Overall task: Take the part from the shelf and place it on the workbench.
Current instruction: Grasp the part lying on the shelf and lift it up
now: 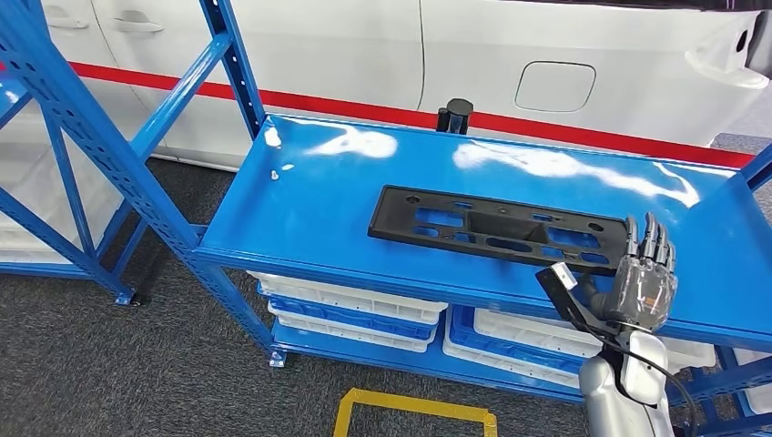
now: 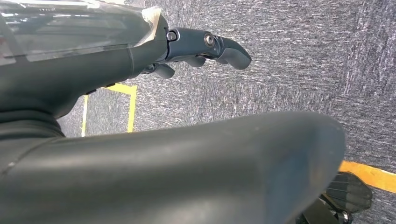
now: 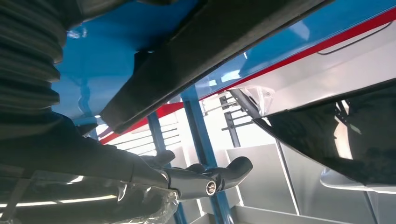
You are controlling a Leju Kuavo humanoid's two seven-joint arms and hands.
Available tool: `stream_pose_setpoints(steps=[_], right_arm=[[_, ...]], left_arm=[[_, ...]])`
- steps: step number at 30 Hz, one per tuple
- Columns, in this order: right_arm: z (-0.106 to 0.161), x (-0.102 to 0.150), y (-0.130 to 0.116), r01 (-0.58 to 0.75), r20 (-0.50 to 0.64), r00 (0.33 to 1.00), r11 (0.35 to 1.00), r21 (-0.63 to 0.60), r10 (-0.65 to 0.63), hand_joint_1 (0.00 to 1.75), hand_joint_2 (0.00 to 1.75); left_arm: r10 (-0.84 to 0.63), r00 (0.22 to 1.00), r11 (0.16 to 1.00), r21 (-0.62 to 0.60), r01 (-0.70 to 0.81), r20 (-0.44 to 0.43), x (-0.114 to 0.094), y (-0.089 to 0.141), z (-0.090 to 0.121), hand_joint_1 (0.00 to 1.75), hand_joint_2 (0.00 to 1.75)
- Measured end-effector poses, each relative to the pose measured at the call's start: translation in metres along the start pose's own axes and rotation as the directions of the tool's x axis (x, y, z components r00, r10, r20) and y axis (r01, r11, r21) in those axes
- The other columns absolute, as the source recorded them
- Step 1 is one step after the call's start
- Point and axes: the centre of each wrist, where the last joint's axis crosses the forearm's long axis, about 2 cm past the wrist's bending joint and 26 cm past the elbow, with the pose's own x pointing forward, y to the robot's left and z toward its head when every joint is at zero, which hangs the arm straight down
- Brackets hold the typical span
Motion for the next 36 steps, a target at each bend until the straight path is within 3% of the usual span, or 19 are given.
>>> stream_pose_setpoints(steps=[8, 9, 13, 14, 16, 30, 34, 36], right_arm=[[-0.013, 0.008, 0.007, -0.006, 0.083, 0.996, 1.000, -0.013, 0.008, 0.00, 1.75], [-0.013, 0.009, 0.008, -0.005, 0.102, 0.995, 1.000, -0.017, 0.007, 0.09, 1.75], [-0.012, 0.016, 0.011, 0.006, 0.163, 0.987, 1.000, -0.018, -0.003, 1.49, 1.75], [-0.011, 0.018, 0.011, 0.007, 0.175, 0.985, 1.000, -0.015, -0.004, 1.56, 1.75], [-0.011, 0.020, 0.012, 0.009, 0.196, 0.981, 1.000, -0.011, -0.006, 1.65, 1.75], [-0.010, 0.031, 0.013, 0.006, 0.237, 0.971, 1.000, -0.016, -0.002, 1.74, 1.75], [-0.012, 0.033, 0.012, 0.007, 0.240, 0.971, 1.000, -0.025, -0.001, 1.75, 1.75], [-0.012, 0.034, 0.011, 0.007, 0.241, 0.971, 1.000, -0.027, -0.001, 1.75, 1.75]], left_arm=[[-0.002, 1.000, 1.000, -0.002, 0.002, 0.011, 0.000, 0.000, 0.000, 0.00, 0.00], [-0.002, 1.000, 1.000, -0.003, 0.002, 0.012, 0.000, 0.000, 0.000, 0.00, 0.00], [-0.003, 1.000, 1.000, -0.007, 0.003, 0.016, 0.000, 0.000, 0.000, 0.00, 0.00], [-0.003, 1.000, 1.000, -0.008, 0.003, 0.017, 0.000, 0.000, 0.000, 0.00, 0.00], [-0.003, 1.000, 1.000, -0.008, 0.003, 0.017, 0.001, 0.000, 0.000, 0.00, 0.00], [-0.004, 1.000, 1.000, 0.009, 0.004, 0.024, 0.001, 0.001, 0.000, 0.00, 0.00], [-0.003, 0.999, 1.000, 0.010, 0.003, 0.032, 0.001, 0.001, 0.000, 0.00, 1.75], [-0.003, 0.999, 1.000, 0.011, 0.003, 0.036, 0.001, 0.001, 0.000, 0.00, 1.75]])
